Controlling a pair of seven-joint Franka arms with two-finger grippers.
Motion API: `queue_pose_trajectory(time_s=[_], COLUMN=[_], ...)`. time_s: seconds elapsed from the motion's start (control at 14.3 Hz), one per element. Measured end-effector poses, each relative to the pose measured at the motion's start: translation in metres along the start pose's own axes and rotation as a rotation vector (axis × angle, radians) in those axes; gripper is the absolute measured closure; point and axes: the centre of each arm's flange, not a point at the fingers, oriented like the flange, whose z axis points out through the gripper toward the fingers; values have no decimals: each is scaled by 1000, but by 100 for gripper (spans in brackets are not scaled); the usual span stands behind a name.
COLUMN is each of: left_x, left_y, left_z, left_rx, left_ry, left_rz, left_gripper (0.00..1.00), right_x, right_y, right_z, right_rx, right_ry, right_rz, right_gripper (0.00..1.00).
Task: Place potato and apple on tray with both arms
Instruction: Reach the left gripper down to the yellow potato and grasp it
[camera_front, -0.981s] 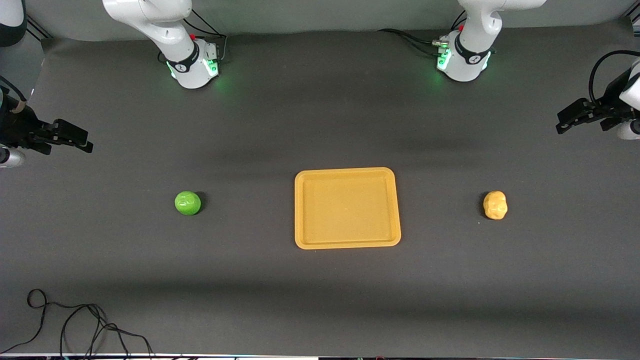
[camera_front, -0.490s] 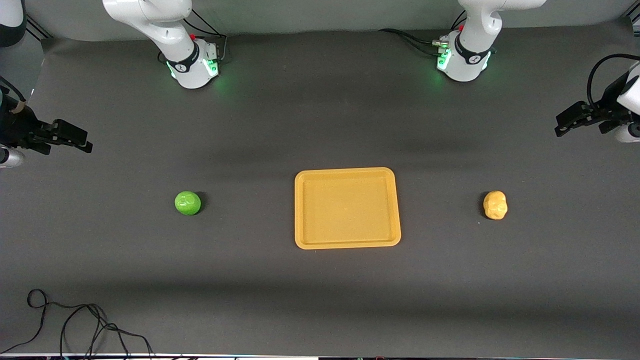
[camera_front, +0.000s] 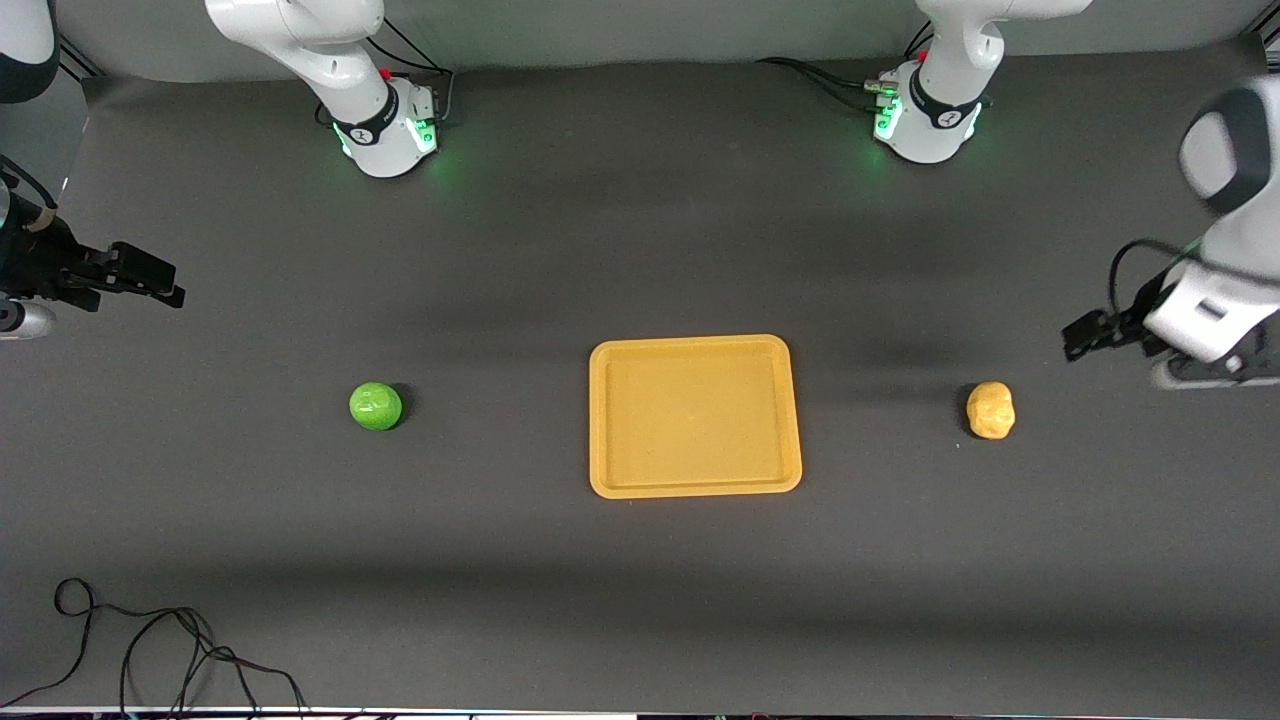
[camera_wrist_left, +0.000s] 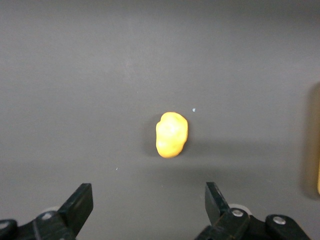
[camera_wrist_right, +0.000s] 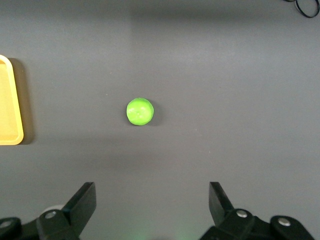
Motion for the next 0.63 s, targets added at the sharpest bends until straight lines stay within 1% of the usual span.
queue_pose_trajectory(time_s=[0.14, 0.28, 0.49, 0.63], left_x=[14, 21, 21, 21], left_y=[3, 7, 16, 19], left_z=[74, 131, 178, 192], left_rx=[14, 21, -3, -5], left_ry=[-34, -52, -87, -80], left_rz=[5, 10, -6, -7], left_gripper=[0, 0, 0, 0], right_x=[0, 1, 4, 7], right_y=[0, 0, 0, -1], right_z=[1, 2, 8, 13], right_rx=[0, 0, -1, -1], right_ry=[-2, -4, -16, -23], right_rz=[-1, -1, -3, -3], right_gripper=[0, 0, 0, 0])
